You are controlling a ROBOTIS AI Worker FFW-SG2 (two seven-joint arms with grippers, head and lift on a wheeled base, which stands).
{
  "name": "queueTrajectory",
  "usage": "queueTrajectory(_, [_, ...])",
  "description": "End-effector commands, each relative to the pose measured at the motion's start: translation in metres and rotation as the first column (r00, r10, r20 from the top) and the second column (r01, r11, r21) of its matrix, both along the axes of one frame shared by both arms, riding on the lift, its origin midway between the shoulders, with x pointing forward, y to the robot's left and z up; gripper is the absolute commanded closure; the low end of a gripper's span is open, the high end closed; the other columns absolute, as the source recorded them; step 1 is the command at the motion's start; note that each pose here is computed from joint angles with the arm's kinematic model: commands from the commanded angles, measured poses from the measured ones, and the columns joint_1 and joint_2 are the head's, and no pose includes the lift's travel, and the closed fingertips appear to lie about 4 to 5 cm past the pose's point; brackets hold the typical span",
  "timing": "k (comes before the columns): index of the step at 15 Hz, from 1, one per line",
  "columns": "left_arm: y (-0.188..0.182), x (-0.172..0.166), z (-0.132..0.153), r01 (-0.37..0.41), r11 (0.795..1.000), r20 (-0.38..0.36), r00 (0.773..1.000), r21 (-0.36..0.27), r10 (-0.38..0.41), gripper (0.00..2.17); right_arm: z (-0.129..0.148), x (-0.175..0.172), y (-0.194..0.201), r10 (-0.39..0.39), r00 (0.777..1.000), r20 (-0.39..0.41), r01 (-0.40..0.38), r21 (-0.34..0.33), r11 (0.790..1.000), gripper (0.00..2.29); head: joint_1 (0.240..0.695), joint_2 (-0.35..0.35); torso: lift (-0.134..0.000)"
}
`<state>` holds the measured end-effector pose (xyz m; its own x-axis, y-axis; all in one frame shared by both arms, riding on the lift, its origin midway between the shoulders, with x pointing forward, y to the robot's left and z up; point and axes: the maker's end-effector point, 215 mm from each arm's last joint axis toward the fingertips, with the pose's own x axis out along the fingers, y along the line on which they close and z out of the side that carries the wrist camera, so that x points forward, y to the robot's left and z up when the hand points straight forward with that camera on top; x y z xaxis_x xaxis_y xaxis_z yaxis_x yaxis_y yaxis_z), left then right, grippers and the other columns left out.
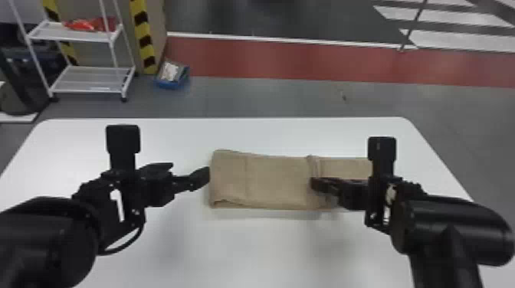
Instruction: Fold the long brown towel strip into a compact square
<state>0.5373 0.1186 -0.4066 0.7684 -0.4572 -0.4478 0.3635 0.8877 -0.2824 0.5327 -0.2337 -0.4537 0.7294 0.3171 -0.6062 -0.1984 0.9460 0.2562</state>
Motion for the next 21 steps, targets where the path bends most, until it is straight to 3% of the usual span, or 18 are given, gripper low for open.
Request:
queueTrajectory(1, [0.000, 0.000, 0.001, 0.001, 1.000, 0.001, 1.000, -0.003, -0.001, 0.03, 0.002, -0.001, 0.001, -0.001, 1.000, -0.004, 0.001, 0.003, 1.000, 0.83, 0.695, -0.118, -0.124])
queueTrajectory(7, [0.003, -0.001, 0.002, -0.002, 1.000, 0.002, 1.000, -0.005, 0.002, 0.03, 0.016, 0.002, 0.004, 0.005, 1.000, 0.020, -0.005, 0.003, 1.000, 0.86, 0.695, -0.115, -0.124])
queueTrajectory(8, [0.004, -0.001, 0.003, -0.004, 1.000, 0.002, 1.000, -0.006, 0.004, 0.03, 0.014, 0.000, 0.006, 0.004, 1.000, -0.001, -0.004, 0.011, 1.000, 1.24, 0.695, -0.114, -0.124])
queueTrajectory(11, [0.004, -0.002, 0.001, -0.003, 1.000, -0.005, 1.000, -0.006, 0.003, 0.03, 0.015, 0.000, 0.007, 0.011, 1.000, 0.000, -0.011, 0.017, 1.000, 1.44, 0.695, -0.109, -0.124])
queueTrajectory(17, [0.004, -0.003, -0.001, -0.005, 1.000, -0.012, 1.000, -0.005, 0.004, 0.03, 0.045, -0.007, 0.016, 0.022, 0.999, 0.038, -0.023, 0.042, 0.999, 1.45, 0.695, -0.104, -0.124])
queueTrajectory(21, [0.011, -0.003, 0.003, -0.016, 1.000, -0.007, 1.000, -0.007, 0.016, 0.03, 0.072, -0.017, 0.004, -0.011, 0.999, 0.033, 0.006, 0.127, 0.992, 1.45, 0.695, -0.100, -0.124])
